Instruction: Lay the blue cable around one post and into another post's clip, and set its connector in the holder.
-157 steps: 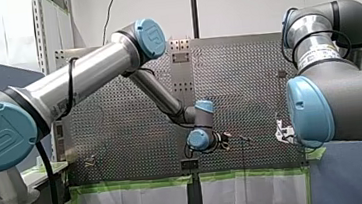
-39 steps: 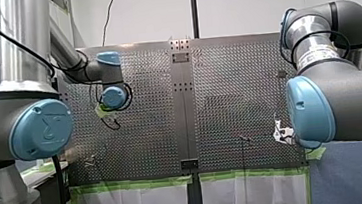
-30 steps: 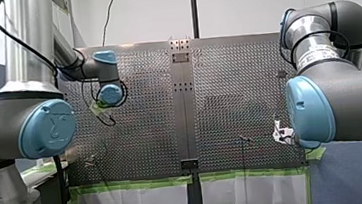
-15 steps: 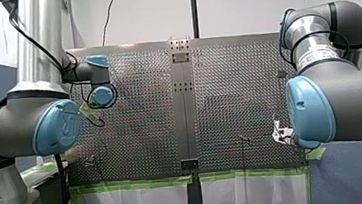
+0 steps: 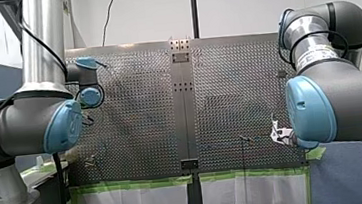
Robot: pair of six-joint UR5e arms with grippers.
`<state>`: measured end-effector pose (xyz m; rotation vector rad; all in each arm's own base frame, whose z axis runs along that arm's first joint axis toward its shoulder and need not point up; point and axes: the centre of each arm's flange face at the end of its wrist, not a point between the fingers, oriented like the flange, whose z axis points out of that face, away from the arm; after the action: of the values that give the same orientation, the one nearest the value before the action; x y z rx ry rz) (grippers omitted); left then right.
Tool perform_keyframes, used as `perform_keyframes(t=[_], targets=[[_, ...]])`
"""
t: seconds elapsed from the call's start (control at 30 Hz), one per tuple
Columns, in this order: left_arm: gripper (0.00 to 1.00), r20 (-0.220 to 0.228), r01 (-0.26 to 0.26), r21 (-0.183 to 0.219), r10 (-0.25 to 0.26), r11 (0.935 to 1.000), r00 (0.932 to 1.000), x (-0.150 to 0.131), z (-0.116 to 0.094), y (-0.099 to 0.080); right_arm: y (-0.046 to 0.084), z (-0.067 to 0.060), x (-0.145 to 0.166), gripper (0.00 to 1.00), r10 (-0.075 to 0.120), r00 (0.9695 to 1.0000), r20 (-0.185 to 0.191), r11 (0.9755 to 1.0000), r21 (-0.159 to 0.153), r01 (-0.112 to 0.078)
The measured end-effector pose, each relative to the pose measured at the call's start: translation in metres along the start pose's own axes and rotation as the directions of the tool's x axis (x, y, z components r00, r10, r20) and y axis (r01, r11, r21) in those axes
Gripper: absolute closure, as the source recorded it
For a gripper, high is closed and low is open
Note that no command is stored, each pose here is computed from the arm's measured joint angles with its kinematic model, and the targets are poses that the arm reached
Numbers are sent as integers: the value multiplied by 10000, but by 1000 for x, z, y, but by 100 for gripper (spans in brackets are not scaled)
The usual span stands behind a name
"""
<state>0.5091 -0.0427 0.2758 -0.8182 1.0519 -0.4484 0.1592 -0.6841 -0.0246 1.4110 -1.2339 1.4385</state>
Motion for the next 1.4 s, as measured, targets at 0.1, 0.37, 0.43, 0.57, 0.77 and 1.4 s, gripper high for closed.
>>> perform_keyframes(t=[0.1, 0.37, 0.43, 0.57, 0.77, 1.4], targets=[[0, 214, 291, 275, -296, 9992, 9993, -10, 12, 2, 0, 0, 0, 100, 2, 10000, -6, 10000, 2, -2], [0, 482, 943, 773, -982, 9925, 9940, -37, 38, 17, -1, 0, 0, 100, 9, 10000, -22, 10000, 15, -9], [0, 413, 1112, 853, -1150, 9901, 9925, -40, 41, 20, -1, 0, 0, 100, 11, 10000, -26, 10000, 17, -11], [0, -112, 1505, 911, -1501, 9844, 9886, -34, 37, 18, -1, 0, 0, 100, 15, 10000, -28, 10000, 20, -15], [0, -1166, 2369, 1463, -2210, 9605, 9683, -11, 26, -4, -1, 0, 0, 100, 15, 10000, -30, 10000, 26, -15], [0, -816, 3166, 949, -3096, 9438, 9474, -8, 31, -10, -2, 0, -1, 100, 32, 10000, -17, 10000, 28, -32]])
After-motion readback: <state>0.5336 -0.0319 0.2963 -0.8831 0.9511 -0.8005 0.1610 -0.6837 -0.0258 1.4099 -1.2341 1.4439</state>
